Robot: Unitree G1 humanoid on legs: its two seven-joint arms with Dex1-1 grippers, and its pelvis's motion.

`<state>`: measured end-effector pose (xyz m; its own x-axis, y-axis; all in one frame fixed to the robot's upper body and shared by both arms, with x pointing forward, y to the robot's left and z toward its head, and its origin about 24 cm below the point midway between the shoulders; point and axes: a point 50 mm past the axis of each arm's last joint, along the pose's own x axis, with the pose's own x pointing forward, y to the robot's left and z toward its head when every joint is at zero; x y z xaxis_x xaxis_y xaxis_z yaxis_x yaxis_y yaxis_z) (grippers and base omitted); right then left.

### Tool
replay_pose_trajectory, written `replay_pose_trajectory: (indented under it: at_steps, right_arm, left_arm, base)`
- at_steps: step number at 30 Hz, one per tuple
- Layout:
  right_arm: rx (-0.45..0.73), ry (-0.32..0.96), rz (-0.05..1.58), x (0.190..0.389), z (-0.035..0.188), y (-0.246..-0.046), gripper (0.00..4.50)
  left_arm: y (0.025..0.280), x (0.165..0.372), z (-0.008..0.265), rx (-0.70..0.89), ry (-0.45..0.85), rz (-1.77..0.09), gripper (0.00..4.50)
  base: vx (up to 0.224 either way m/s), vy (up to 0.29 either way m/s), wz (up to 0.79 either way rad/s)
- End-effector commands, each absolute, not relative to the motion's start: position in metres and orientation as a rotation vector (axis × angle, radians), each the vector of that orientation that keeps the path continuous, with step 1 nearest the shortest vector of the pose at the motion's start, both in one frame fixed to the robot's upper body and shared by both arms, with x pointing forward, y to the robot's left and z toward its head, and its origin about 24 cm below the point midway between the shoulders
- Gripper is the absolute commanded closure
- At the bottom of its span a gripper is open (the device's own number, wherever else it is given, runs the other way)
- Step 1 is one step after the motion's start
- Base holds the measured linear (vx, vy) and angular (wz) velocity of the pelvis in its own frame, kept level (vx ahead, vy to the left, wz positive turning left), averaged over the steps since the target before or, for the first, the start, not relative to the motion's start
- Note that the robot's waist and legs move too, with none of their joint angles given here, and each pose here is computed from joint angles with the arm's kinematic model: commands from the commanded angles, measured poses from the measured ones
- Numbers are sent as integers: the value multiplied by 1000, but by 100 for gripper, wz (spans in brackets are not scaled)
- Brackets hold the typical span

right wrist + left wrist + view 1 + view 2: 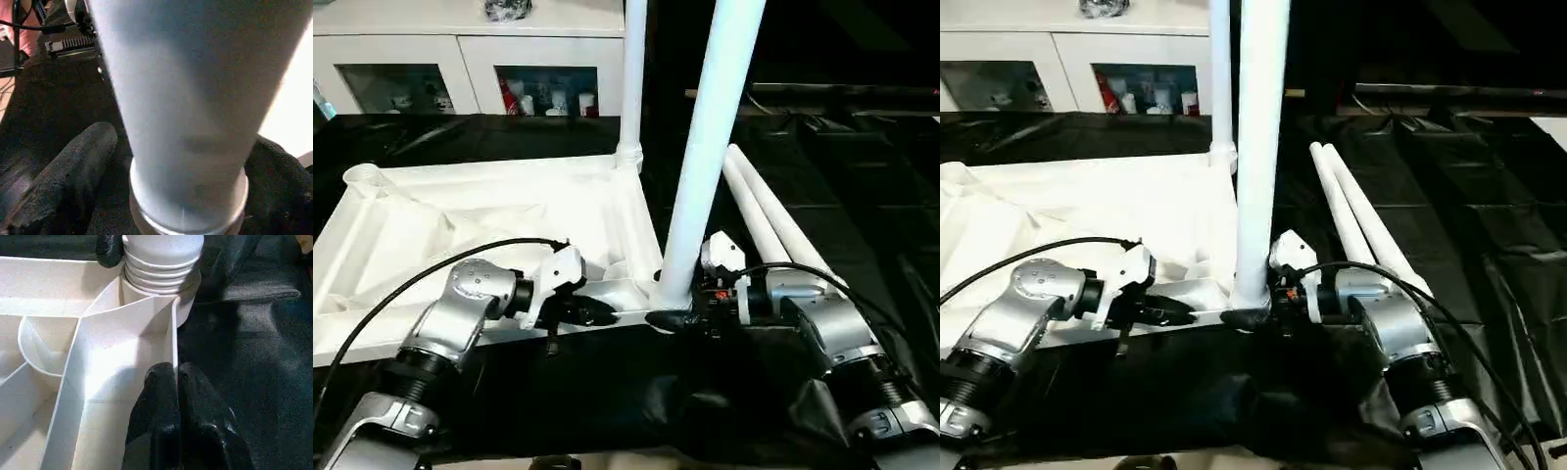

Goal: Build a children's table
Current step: Rotate leg to tighten

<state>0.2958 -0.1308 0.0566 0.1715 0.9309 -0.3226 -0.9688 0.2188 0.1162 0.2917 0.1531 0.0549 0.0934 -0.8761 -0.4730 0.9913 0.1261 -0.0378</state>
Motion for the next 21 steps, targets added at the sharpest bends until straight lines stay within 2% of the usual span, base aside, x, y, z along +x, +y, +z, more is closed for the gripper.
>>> replay_pose_trajectory:
  at_steps: [1,4,6,11,14,16,21]
  right_arm:
    - [-119,358,1392,291,58,-128,76]
    - [-113,361,1393,290,57,-127,116]
    - [-110,358,1374,291,56,-125,117]
    - [-102,357,1170,303,42,-114,170]
    - [-75,374,1065,308,36,-106,179]
    - [-9,396,906,319,29,-90,180]
    - [51,421,741,331,26,-59,182]
  left_arm:
    - [145,292,71,321,320,-1475,450]
    - [144,292,72,322,320,-1477,450]
    - [143,293,71,323,317,-1472,450]
    - [136,303,69,327,319,-1370,450]
    - [129,311,69,301,308,-1290,450]
    - [113,325,74,245,285,-1167,450]
    - [88,345,81,220,256,-999,450]
  base:
    - [0,0,0]
    - [0,0,0]
    - [0,0,0]
    - [0,0,0]
    - [0,0,0]
    - [0,0,0]
    - [0,0,0]
